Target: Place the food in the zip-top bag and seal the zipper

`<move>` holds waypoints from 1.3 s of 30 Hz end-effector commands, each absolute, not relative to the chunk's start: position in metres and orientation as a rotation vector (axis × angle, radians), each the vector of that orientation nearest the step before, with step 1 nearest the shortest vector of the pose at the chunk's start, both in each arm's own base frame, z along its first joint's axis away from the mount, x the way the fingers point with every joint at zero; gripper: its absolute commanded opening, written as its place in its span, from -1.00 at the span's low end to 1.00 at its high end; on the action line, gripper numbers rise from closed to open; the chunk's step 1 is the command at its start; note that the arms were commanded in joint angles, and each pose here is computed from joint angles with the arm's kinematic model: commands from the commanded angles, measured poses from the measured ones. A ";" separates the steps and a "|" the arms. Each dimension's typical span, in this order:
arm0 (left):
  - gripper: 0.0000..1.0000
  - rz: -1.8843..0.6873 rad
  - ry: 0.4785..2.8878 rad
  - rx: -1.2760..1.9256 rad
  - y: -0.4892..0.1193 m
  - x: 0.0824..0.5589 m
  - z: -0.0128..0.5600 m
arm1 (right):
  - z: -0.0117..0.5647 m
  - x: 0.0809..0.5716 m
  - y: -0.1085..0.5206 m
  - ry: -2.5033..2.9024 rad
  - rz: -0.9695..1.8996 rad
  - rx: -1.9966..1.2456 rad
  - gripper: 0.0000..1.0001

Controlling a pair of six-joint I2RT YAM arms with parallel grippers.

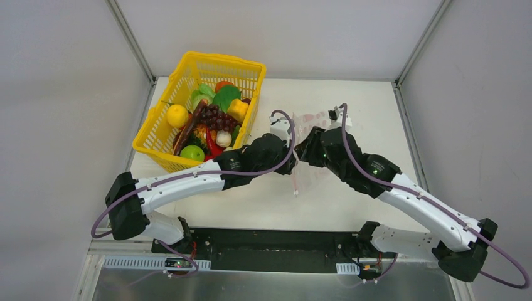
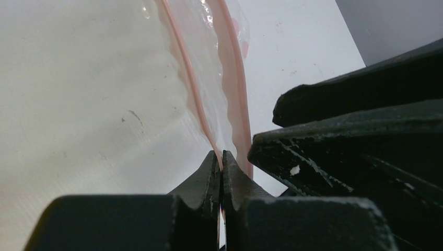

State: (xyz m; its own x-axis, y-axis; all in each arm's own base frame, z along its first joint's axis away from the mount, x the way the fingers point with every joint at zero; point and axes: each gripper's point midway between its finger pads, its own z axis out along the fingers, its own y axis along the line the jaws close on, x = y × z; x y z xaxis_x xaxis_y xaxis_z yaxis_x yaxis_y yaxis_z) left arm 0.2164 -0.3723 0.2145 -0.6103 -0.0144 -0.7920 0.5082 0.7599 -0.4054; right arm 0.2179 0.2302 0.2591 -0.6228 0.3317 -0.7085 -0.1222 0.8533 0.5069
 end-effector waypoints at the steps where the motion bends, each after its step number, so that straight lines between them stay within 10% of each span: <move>1: -1.00 -0.870 2.013 0.400 -0.376 0.209 0.248 | 0.275 0.230 0.233 2.110 0.618 0.156 -0.14; 25: -1.00 -0.774 2.003 0.327 -0.354 0.219 0.253 | 0.239 0.214 0.206 2.230 0.429 0.050 -0.99; 39: -1.00 -0.532 2.130 0.264 -0.296 0.247 0.233 | 0.296 0.170 0.187 2.254 0.547 -0.169 -1.00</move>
State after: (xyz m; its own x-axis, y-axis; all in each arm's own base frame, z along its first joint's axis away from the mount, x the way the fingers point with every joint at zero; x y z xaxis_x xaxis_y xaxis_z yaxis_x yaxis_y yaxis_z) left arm 0.2466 -0.2990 0.2229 -0.5787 -0.0540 -0.8137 0.3591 0.8790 -0.3137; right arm 0.1953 0.1851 0.2777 -0.6407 0.1293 -0.7568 -0.1674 0.9385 0.3021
